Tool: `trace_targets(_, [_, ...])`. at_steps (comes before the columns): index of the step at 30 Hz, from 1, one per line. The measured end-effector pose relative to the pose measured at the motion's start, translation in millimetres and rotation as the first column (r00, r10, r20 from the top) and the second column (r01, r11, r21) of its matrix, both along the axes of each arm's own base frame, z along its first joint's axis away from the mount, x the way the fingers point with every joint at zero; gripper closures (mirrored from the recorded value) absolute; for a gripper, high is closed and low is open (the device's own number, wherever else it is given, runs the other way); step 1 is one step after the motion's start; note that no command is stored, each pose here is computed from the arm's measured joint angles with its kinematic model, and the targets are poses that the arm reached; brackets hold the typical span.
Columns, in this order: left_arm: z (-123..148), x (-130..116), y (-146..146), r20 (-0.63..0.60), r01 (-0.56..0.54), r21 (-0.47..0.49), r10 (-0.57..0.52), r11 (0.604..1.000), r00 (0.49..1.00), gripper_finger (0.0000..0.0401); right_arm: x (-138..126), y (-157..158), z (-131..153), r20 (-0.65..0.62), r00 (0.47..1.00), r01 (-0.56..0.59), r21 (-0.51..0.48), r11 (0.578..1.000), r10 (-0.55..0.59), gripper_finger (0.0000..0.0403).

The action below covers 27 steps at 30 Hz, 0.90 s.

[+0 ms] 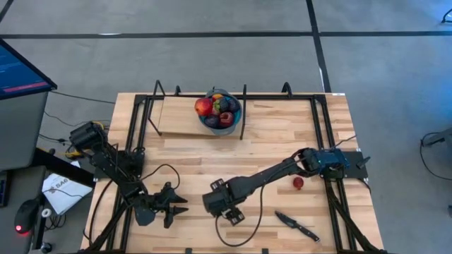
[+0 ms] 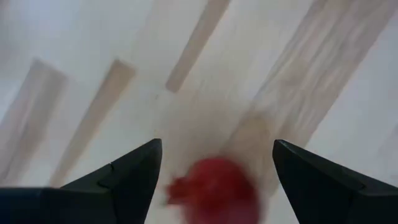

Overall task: Pick & Place Fruit
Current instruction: Put the left red pomegranate into the blue strainer bowl on the shelf

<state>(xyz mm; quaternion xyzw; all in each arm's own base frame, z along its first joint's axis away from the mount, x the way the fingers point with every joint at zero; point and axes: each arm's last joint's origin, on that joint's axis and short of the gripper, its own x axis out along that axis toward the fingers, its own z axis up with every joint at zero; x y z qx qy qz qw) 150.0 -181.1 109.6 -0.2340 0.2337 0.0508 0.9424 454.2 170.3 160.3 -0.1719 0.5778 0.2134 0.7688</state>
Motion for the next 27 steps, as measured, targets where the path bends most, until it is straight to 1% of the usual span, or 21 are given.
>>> trace_targets(2, [0,0,0,0.005,-0.002,0.013,0.002,1.000,1.000,0.0244,-4,0,-1,-0.031,0.999,-0.034,-0.020,0.999,0.033,0.0101])
trace_targets(6, [1,0,1,0.016,-0.010,0.026,0.010,1.000,1.000,0.0244,-6,2,-4,-0.043,0.990,-0.135,-0.055,0.989,0.133,0.0101])
trace_targets(8, [1,0,0,0.017,-0.010,0.025,0.010,1.000,1.000,0.0245,-8,4,-5,-0.051,0.987,-0.158,-0.067,0.985,0.154,0.0101])
trace_targets(13, [1,0,0,0.019,-0.011,0.021,0.011,1.000,1.000,0.0247,-13,8,-2,-0.077,0.984,-0.165,-0.094,0.982,0.158,0.0101])
trace_targets(18, [1,0,0,0.019,-0.012,0.021,0.011,1.000,1.000,0.0248,-17,15,2,-0.088,0.985,-0.157,-0.092,0.983,0.149,0.0101])
trace_targets(23, [1,0,0,0.019,-0.012,0.020,0.011,1.000,1.000,0.0248,-20,26,19,-0.080,0.986,-0.155,-0.086,0.984,0.149,0.0101])
trace_targets(27, [1,0,0,0.020,-0.012,0.019,0.012,1.000,1.000,0.0248,-29,30,25,-0.147,0.975,-0.185,-0.106,0.977,0.168,0.0101])
